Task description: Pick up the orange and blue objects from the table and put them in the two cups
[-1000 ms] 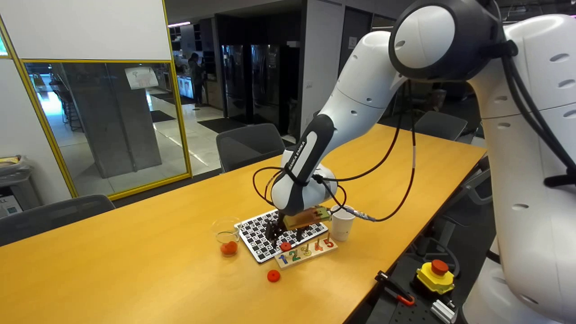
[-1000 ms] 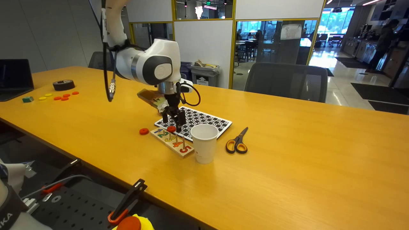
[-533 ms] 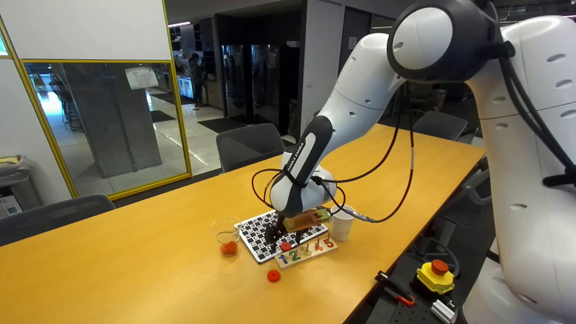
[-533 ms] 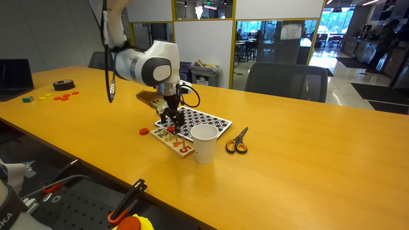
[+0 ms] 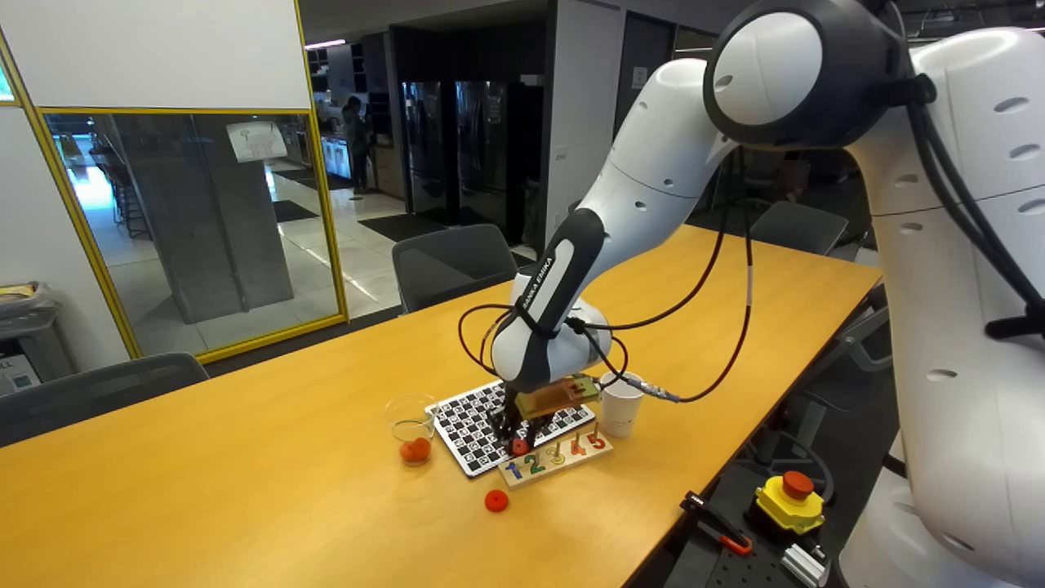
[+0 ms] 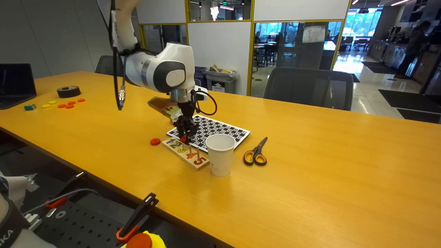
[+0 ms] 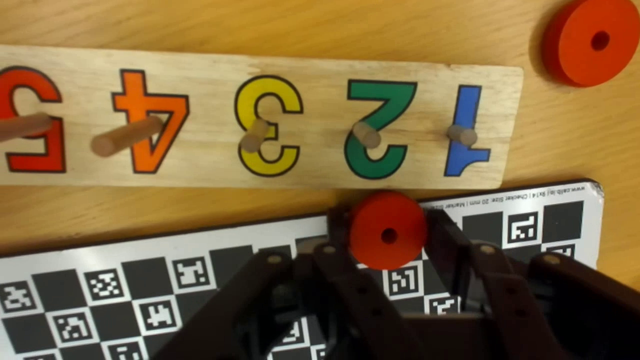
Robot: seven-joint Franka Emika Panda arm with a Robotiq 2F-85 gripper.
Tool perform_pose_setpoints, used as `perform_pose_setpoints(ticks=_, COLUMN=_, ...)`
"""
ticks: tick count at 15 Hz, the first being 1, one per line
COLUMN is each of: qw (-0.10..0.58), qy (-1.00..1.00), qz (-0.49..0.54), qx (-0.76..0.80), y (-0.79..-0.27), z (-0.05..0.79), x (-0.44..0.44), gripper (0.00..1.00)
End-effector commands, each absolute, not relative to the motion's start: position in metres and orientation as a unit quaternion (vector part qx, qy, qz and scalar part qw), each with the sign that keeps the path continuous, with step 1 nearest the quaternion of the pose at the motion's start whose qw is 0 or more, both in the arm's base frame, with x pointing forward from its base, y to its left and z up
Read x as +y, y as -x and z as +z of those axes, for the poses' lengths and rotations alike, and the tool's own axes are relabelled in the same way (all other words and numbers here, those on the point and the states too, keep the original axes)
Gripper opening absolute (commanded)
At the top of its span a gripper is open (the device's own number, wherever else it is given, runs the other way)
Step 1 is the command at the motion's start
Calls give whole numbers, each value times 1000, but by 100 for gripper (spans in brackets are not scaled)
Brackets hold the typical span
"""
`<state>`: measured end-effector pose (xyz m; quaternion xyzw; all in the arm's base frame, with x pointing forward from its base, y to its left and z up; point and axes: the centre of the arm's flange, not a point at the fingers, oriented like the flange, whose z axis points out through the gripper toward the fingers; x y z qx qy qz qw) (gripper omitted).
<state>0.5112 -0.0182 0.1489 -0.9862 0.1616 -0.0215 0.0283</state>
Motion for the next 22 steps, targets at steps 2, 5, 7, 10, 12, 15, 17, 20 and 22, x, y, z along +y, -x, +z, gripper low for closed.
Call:
perform_pose_setpoints(ticks=2, qw=16, qy=985, qz=-43, qx=165, y=-521, z=170, x=-16, gripper=17)
perform_pose_setpoints(ticks=5, qw=3, qy=986, qz=-74, qx=152, y=-536, z=203, x=-4, gripper=17)
perform_pose_setpoints(ticks=7, qw=-5, qy=986, qz=-98, qx=137, y=-548, z=226, x=10, gripper=17)
perform_pose_setpoints(ticks=10, qw=-13, qy=983, qz=-135, qx=123, y=-570, z=257, x=35, gripper=17)
perform_pose_setpoints(ticks=12, qw=-9, qy=982, qz=-150, qx=112, y=-579, z=269, x=51, gripper=17)
perform_pose_setpoints(ticks=15, qw=3, qy=982, qz=-160, qx=96, y=-592, z=277, x=72, gripper=17)
perform_pose_setpoints(ticks=17, qw=9, qy=983, qz=-160, qx=86, y=-598, z=278, x=84, gripper=17)
perform_pose_setpoints(ticks=20, qw=14, qy=985, qz=-156, qx=75, y=-605, z=277, x=96, gripper=17)
perform_pose_setpoints(ticks=22, qw=16, qy=986, qz=-149, qx=70, y=-608, z=273, x=103, gripper=17)
